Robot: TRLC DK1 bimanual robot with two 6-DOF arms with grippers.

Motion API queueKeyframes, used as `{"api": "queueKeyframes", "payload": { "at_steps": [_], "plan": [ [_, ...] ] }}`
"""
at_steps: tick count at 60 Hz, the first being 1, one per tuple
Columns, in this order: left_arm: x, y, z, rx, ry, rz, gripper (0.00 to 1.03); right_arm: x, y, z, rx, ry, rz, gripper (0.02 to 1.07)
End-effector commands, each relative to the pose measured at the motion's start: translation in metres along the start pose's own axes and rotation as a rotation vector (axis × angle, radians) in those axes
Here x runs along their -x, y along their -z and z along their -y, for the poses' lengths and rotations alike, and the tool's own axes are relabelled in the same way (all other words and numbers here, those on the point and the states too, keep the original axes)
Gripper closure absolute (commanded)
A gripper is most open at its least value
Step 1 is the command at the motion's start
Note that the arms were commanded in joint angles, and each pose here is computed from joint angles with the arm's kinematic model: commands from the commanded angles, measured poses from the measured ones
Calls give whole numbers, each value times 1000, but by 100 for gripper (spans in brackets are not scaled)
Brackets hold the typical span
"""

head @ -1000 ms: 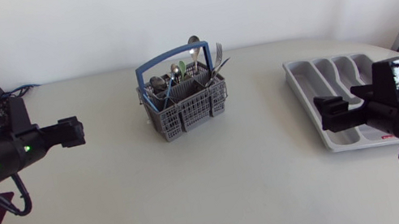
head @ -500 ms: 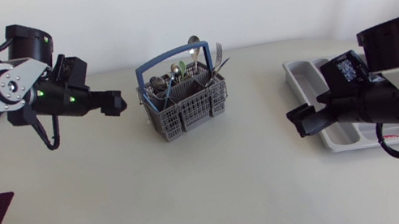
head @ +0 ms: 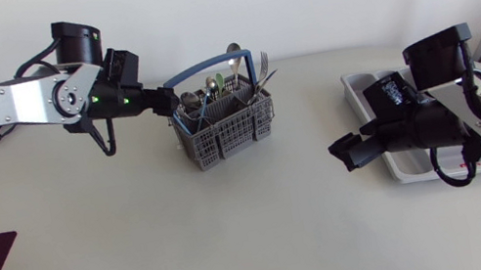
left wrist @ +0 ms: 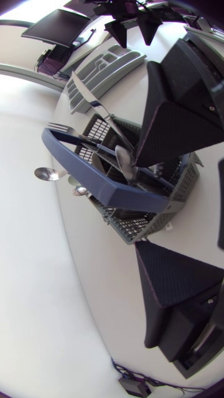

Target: Sort the cutlery from the basket into the organizer compartments.

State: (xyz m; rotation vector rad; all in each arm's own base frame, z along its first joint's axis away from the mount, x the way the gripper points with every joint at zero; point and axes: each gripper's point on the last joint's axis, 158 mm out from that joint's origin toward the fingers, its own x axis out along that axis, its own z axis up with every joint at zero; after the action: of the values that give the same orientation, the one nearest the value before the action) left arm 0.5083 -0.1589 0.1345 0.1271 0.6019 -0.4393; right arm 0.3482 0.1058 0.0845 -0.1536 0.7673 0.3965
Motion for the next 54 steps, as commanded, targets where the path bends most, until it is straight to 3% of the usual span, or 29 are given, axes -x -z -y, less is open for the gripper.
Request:
{"api": "queueKeyframes", "payload": {
  "at_steps": [1,16,24,32,54],
  "plan": [
    [-10,-11,1,-25,11,29,27,-5,-11,0,20,-5,14,6],
    [-19,-19,-1,-33,8,63,40,-16,-19,-7,52,-19,17,7],
    [-21,-21,5,-39,30,76,74,-19,-22,-10,60,-24,15,7],
    [-27,-14,7,-34,36,61,98,-20,-22,-13,67,-31,14,7],
    [-6,10,21,-21,106,10,100,-11,-20,-13,71,-24,20,7]
  ]
}}
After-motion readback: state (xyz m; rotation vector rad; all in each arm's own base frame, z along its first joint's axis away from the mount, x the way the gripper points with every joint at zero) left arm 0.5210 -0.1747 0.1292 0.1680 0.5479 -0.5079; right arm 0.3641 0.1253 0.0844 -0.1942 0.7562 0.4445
